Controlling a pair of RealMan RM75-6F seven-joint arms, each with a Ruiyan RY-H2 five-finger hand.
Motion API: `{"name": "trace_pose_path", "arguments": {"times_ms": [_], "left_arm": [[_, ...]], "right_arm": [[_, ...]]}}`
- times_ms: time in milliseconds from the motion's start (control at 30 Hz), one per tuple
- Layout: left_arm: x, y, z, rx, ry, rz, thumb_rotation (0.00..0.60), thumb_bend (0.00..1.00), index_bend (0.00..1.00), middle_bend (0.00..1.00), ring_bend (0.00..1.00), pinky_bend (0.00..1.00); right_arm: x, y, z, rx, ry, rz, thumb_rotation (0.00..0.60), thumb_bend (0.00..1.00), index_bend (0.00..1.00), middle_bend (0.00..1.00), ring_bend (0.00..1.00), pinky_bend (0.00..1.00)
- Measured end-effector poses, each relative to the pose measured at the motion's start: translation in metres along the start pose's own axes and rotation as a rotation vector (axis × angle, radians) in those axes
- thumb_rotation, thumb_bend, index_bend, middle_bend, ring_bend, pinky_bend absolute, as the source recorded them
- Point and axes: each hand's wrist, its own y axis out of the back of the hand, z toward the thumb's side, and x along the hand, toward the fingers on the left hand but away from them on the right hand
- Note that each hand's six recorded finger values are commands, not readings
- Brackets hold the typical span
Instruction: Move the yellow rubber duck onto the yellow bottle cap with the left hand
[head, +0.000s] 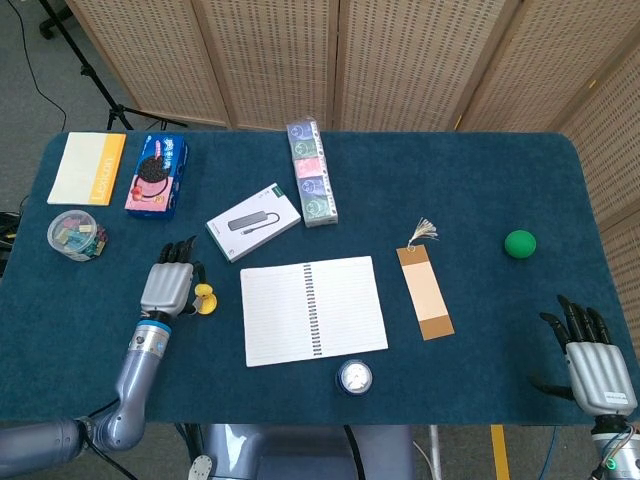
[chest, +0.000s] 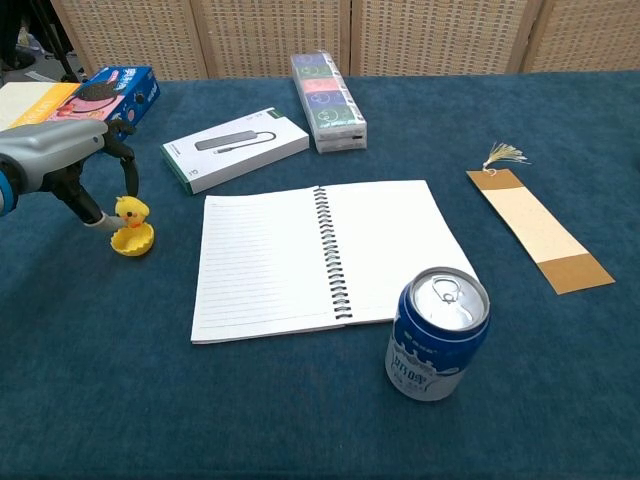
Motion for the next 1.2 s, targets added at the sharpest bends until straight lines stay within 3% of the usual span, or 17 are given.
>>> {"name": "trace_pose_path", "arguments": {"times_ms": [500, 1033, 1200], "left_arm": [[-0.002, -0.009, 0.014, -0.003, -0.031, -0.022, 0.6, 0.27, 0.57, 0.0, 0.0, 0.0], [-0.01, -0.001, 0.009, 0.032, -0.015, -0.024, 0.6, 0.26, 0.57, 0.0, 0.0, 0.0], [-0.011, -0.006, 0.005, 0.07, 0.009, -0.064, 0.6, 0.24, 0.5, 0.0, 0.0, 0.0]], "right_arm": [[0.0, 0.001, -0.001, -0.005, -0.002, -0.004, 0.6, 0.0, 0.16, 0.0, 0.0, 0.03], [0.0, 0.0, 0.0, -0.002, 0.003, -0.006, 0.6, 0.0, 0.16, 0.0, 0.0, 0.03], [0.0, 0.001, 0.0, -0.002, 0.003, -0.009, 0.6, 0.0, 0.16, 0.0, 0.0, 0.03]]}}
